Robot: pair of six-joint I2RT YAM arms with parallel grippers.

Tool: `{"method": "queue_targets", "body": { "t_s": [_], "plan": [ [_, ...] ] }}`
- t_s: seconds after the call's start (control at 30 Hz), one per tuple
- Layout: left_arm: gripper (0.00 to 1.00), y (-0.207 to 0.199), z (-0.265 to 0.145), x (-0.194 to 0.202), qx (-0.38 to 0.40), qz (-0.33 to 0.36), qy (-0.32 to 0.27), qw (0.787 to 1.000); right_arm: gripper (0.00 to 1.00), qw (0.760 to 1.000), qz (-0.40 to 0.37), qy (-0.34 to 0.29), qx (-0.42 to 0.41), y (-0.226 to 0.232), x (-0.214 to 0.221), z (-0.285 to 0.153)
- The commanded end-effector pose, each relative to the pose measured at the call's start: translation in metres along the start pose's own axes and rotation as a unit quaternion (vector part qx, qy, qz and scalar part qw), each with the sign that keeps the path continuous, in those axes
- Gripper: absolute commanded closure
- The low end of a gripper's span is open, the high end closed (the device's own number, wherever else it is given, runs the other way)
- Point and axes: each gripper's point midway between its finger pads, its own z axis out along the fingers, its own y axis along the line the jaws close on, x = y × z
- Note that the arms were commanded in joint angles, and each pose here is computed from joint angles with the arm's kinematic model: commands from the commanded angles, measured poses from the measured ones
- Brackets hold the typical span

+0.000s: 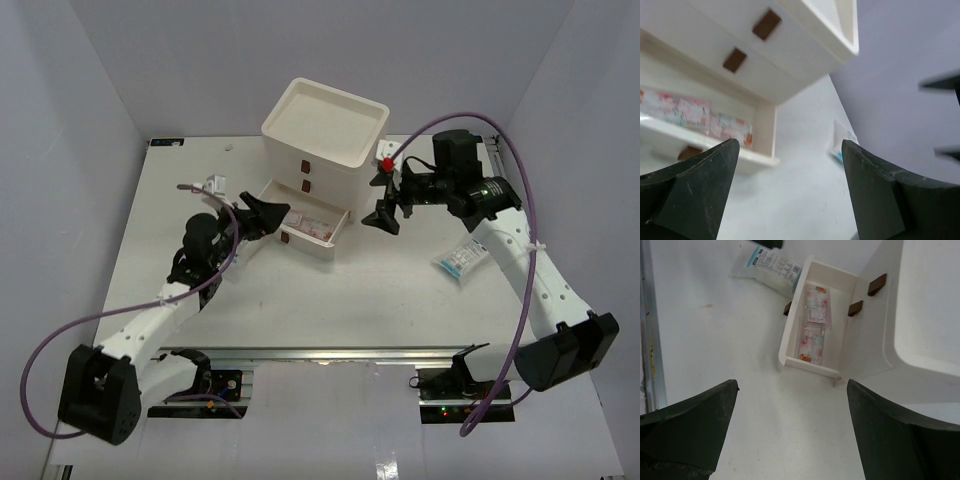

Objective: Organize the makeup

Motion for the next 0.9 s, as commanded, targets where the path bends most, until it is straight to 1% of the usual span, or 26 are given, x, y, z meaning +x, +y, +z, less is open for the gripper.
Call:
{"method": "queue_targets", "body": {
  "t_s": [0.0, 0.1, 0.13, 0.2, 0.27, 0.37, 0.5, 0.6, 0.7, 0.87],
  "plan": [
    [0.07, -0.019, -0.045, 0.046, 0.106, 0.033, 0.057, 0.992, 0.04, 0.995, 0.005, -0.004, 0.097, -0.06, -0.037, 0.029],
    [0.08, -0.016, -0.066, 0.072, 0.131, 0.015, 0.082, 0.988, 0.04, 0.995, -0.001, 0.004, 0.102, -0.075, -0.046, 0.054],
    [0.1, -0.015, -0.068, 0.076, 0.136, 0.008, 0.084, 0.987, 0.04, 0.995, 0.002, 0.011, 0.1, -0.081, -0.04, 0.067],
    [0.15, -0.003, -0.069, 0.09, 0.123, -0.001, 0.097, 0.988, 0.04, 0.994, -0.002, 0.01, 0.109, -0.095, -0.044, 0.08],
    [0.19, 0.014, -0.065, 0.1, 0.091, -0.002, 0.109, 0.99, 0.04, 0.993, -0.005, 0.006, 0.117, -0.105, -0.049, 0.088],
    [0.25, 0.033, -0.055, 0.107, 0.063, 0.01, 0.114, 0.991, 0.02, 0.993, 0.007, 0.016, 0.114, -0.115, -0.034, 0.11],
    [0.34, 0.054, -0.036, 0.115, 0.029, 0.018, 0.131, 0.991, 0.1, 0.993, 0.016, 0.018, 0.115, -0.122, -0.028, 0.122],
    [0.4, 0.068, -0.022, 0.12, 0.002, 0.02, 0.138, 0.99, 0.21, 0.991, 0.015, 0.028, 0.129, -0.13, -0.022, 0.127],
    [0.45, 0.082, -0.004, 0.128, -0.023, 0.023, 0.154, 0.988, 0.38, 0.991, 0.013, 0.034, 0.127, -0.131, -0.016, 0.131],
    [0.5, 0.098, 0.027, 0.133, -0.049, 0.05, 0.164, 0.984, 0.64, 0.994, 0.016, 0.032, 0.107, -0.123, -0.013, 0.135]
  ]
}}
